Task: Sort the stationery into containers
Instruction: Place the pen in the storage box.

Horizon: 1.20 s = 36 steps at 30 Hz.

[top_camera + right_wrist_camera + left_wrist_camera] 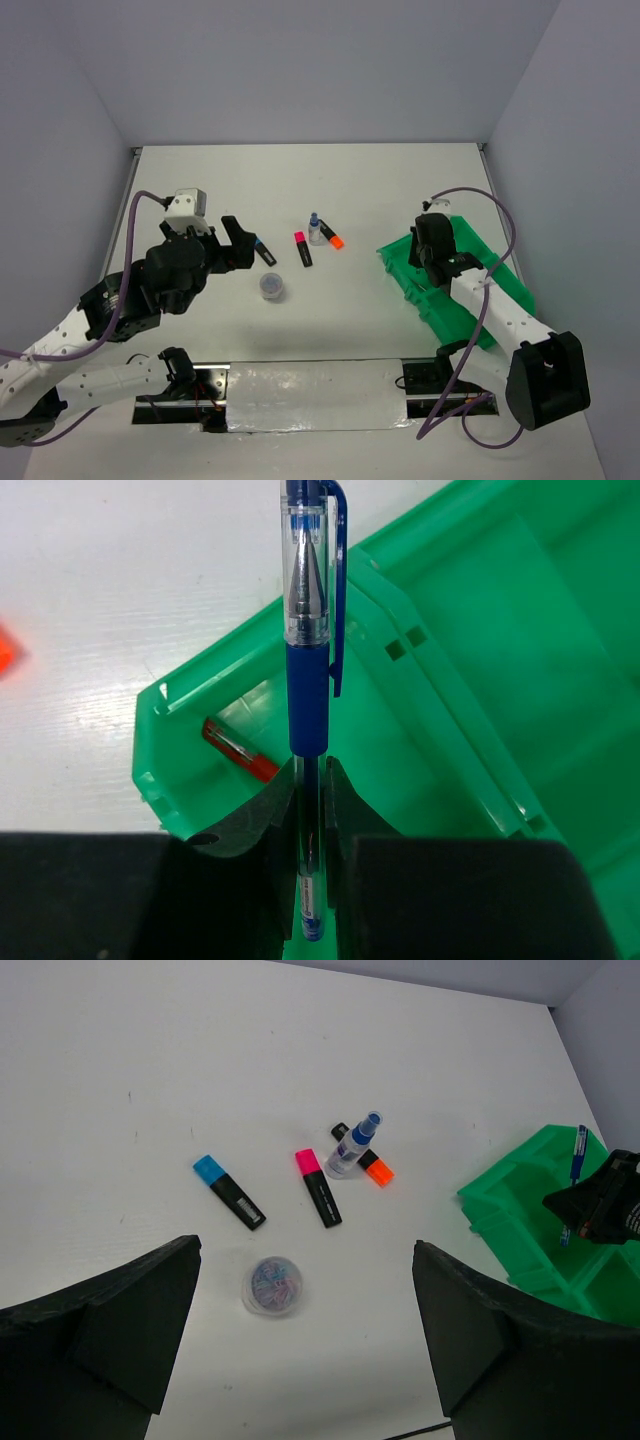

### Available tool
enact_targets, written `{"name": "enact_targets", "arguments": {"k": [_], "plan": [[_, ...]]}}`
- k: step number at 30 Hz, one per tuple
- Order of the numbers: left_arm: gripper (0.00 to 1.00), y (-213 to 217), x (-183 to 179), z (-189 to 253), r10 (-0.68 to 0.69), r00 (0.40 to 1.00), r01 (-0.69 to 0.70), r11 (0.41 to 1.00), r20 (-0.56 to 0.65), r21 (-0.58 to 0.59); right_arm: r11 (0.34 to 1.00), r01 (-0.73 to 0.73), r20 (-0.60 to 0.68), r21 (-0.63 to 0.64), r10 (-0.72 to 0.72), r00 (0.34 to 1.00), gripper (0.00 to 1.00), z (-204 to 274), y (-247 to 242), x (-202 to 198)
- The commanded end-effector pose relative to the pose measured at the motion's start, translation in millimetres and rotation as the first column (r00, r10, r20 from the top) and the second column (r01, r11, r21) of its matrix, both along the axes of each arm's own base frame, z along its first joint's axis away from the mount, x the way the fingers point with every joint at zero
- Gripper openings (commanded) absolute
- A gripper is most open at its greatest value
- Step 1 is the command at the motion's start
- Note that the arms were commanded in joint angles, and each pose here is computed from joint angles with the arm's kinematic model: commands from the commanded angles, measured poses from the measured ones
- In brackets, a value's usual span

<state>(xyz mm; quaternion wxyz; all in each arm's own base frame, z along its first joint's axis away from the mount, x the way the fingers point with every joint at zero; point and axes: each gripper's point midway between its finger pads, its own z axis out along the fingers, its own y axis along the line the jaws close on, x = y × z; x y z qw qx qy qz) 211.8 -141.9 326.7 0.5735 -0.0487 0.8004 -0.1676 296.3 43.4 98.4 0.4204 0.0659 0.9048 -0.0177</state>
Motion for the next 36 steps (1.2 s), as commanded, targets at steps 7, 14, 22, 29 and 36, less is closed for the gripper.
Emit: {"name": "enact_targets", "arguments": {"k": [7,14,22,29,36], "plan": [[0.99,-4.3,2.4,11.6,-0.019,0.999,0.020,1.000,0.042,-0.018,0.999,0.049,-0.037,-0.001,-0.049,0.998,0.10,-3.3,-8.3,-11.0],[0.99,-2.8,1.0,10.1,-0.023,0.999,0.024,0.999,0.048,-0.021,0.995,0.085,-0.100,0.060,-0.079,0.992,0.12,-15.0,-2.2,-22.3],[0.99,0.0,-2.5,11.3,-0.034,0.998,0.036,0.999,0.055,-0.030,0.986,0.161,-0.097,0.041,-0.157,0.983,0.17,-14.5,-13.4,-27.9],[0.99,-1.9,-4.3,13.1,-0.056,0.996,0.059,0.998,0.069,-0.039,0.986,0.167,-0.153,-0.001,-0.165,0.974,0.19,-24.6,-15.1,-26.9],[0.99,-4.3,-4.1,14.0,-0.067,0.995,0.070,0.997,0.076,-0.040,0.987,0.161,-0.134,0.009,-0.159,0.978,0.31,-20.7,-14.3,-26.9]]}}
